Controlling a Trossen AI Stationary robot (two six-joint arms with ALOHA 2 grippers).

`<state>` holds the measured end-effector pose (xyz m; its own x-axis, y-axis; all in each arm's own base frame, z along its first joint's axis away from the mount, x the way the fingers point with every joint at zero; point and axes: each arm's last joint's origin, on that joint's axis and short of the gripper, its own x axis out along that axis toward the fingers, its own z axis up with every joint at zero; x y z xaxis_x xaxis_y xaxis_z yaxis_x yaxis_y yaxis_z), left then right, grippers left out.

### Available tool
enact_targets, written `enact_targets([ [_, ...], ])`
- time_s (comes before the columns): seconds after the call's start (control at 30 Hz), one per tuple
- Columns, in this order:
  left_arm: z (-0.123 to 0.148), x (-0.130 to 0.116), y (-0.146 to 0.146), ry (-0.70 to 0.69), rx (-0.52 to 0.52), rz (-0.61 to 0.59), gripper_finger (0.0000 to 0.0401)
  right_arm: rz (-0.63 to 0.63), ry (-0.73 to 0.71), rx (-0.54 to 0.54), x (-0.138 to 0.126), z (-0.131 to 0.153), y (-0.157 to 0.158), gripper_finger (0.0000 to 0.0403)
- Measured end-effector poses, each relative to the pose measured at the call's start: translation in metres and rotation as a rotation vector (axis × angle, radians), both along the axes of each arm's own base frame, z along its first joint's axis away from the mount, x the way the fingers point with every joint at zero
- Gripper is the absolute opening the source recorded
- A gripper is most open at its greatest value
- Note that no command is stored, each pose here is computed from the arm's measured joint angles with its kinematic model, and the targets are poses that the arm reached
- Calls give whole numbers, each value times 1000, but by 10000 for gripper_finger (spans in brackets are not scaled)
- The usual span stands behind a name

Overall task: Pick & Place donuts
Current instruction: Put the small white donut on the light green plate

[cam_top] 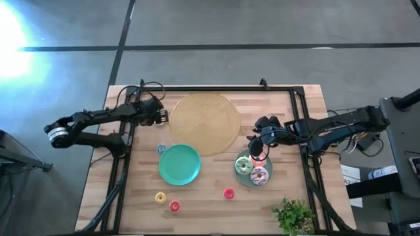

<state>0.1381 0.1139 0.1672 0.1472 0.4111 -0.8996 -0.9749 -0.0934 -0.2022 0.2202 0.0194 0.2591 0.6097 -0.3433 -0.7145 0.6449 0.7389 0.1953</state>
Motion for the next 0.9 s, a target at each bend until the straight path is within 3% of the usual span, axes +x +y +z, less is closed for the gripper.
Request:
enact_targets([
  [0.17,-13,1,7,-77,-20,-33,138,-1,-2,0,1,0,0,215],
  [0.43,-25,1,12,8,-32,-50,129,-8,-6,2,1,0,0,215],
  [0.73,-22,11,19,-24,26,-130,12,-17,-10,9,1,0,0,215],
  [0.9,-4,19,15,-102,20,-246,2,-21,-11,12,1,0,0,215],
])
